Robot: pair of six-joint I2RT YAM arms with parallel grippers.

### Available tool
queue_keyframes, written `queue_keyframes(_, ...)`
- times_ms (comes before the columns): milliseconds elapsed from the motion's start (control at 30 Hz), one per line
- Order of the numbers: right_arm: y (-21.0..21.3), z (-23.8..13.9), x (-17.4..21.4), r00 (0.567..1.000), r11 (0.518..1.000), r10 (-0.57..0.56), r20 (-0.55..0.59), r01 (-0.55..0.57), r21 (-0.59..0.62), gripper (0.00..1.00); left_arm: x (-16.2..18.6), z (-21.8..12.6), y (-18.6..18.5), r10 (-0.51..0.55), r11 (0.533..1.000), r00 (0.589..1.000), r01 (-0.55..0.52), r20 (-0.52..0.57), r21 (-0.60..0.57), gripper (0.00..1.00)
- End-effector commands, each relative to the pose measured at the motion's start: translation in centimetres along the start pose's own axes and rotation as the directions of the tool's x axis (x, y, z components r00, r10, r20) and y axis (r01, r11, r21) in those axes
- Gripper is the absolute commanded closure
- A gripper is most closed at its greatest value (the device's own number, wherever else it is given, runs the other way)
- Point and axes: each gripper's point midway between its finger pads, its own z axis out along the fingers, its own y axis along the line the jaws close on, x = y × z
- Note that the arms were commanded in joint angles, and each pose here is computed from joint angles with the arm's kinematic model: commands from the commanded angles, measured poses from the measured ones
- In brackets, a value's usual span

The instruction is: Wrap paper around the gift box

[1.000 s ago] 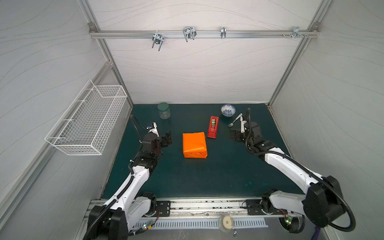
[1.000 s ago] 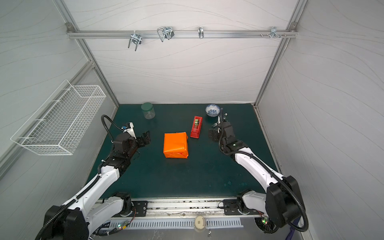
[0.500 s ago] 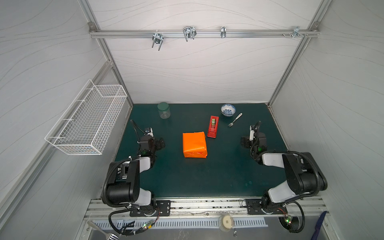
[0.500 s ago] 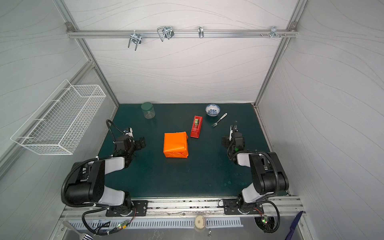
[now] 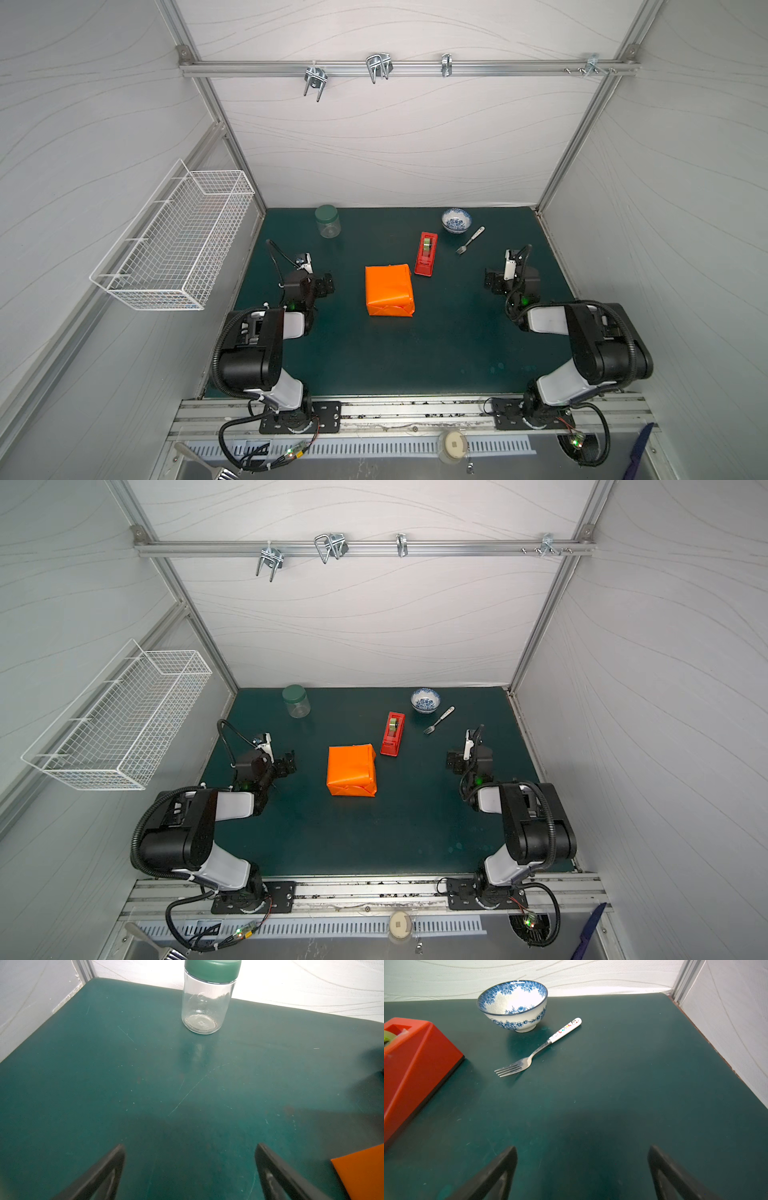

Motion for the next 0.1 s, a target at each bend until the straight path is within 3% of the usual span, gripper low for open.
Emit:
queue_keyframes(0, 0.38, 0.14, -0.20, 1.000, 1.000, -0.007, 0.017, 0.008, -0.016, 0.01, -1.88, 0.08, -0.12, 0.017, 1.000, 0.997, -0.017, 0.069, 0.000, 0.01)
queue_keyframes(67, 0.45, 0.02, -0.20, 1.000, 1.000, -0.007, 0.018, 0.008, -0.018, 0.01, -1.87, 0.08, -0.15, 0.017, 1.000, 0.998, -0.017, 0.069, 0.001, 0.01)
